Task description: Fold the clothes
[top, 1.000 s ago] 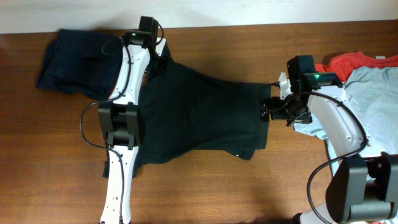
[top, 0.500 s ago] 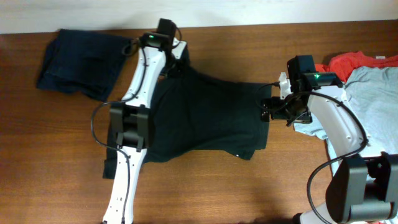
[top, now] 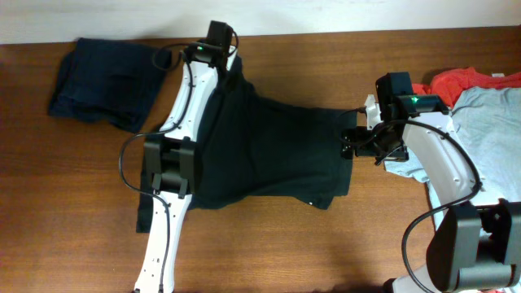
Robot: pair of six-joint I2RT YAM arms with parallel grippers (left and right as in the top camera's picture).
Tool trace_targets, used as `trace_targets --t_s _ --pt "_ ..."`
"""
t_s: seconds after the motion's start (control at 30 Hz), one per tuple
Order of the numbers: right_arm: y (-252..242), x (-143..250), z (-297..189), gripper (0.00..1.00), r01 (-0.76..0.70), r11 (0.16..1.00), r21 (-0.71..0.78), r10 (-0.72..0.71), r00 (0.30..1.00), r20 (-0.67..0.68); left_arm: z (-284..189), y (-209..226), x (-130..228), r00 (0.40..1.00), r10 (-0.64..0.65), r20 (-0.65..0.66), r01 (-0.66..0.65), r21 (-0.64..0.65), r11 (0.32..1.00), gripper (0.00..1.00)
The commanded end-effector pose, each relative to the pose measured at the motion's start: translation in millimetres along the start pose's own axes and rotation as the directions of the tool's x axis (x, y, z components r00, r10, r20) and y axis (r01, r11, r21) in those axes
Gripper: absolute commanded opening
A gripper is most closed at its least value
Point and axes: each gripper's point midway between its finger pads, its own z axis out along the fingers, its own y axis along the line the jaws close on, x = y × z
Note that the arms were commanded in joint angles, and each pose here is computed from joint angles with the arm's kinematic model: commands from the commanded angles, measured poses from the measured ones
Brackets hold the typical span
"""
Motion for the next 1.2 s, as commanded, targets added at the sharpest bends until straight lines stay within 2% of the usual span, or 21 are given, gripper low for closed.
trace_targets --t_s 0.0,0.13,0.33,0.37,0.47,0.6,0.8,0.83,0.87,0.9,0.97,1.0,1.17 --pt "-3.6 0.8 0.2 0.98 -0.015 1.000 0.009 0.015 1.000 -0.001 15.3 24.4 0.3 1.000 -0.026 0.010 0.027 -0.061 0.998 0.02" --pt "-3.7 0.8 0.2 0.99 -0.015 1.000 0.010 0.015 1.000 -0.001 15.6 34.4 -12.7 0.997 -0.046 0.066 0.050 -0.060 0.997 0.01" --pt "-3.7 0.8 0.2 0.99 -0.015 1.000 0.010 0.015 1.000 -0.001 -5.3 29.5 -34.4 0.988 -0.062 0.142 0.059 0.028 0.998 0.02" --pt "-3.6 0.8 0.2 0.99 -0.015 1.000 0.009 0.015 1.000 -0.001 -12.6 30.5 -39.8 0.985 -0.064 0.161 0.060 0.028 0.998 0.10" --pt "-3.7 0.8 0.2 0.99 -0.015 1.000 0.010 0.015 1.000 -0.001 -48.8 33.1 -62.8 0.968 -0.065 0.244 0.061 0.027 0.998 0.22" --pt "-3.7 0.8 0.2 0.98 -0.015 1.000 0.010 0.015 1.000 -0.001 -116.1 35.6 -87.8 0.935 -0.066 0.349 0.060 0.026 0.998 0.32" --pt "-3.6 0.8 0.2 0.99 -0.015 1.000 0.009 0.015 1.000 -0.001 -201.4 40.5 -82.7 0.912 -0.151 0.382 0.139 0.060 0.989 0.44" --pt "-3.6 0.8 0.2 0.99 -0.015 1.000 0.009 0.015 1.000 -0.001 -209.6 41.1 -80.1 0.912 -0.151 0.381 0.139 0.059 0.989 0.50" --pt "-3.6 0.7 0.2 0.99 -0.015 1.000 0.009 0.015 1.000 0.000 -216.9 41.6 -77.9 0.913 -0.150 0.380 0.139 0.058 0.989 0.68" --pt "-3.4 -1.4 0.2 0.98 -0.014 1.000 0.008 0.014 1.000 0.008 -223.2 42.0 -75.6 0.913 -0.150 0.379 0.139 0.057 0.989 0.76" --pt "-2.5 -11.8 -0.1 0.99 -0.009 1.000 0.004 0.008 0.999 0.050 -231.3 42.7 -72.2 0.915 -0.149 0.376 0.139 0.055 0.989 0.81" --pt "0.2 -16.8 -0.4 0.98 -0.005 1.000 -0.011 0.006 0.998 0.070 -232.6 42.7 -70.7 0.916 -0.149 0.372 0.139 0.055 0.989 0.99" --pt "22.7 -16.6 -2.2 0.99 0.005 0.990 -0.141 0.004 0.998 0.066 -228.3 41.3 -59.4 0.934 -0.147 0.325 0.137 0.052 0.989 0.99"
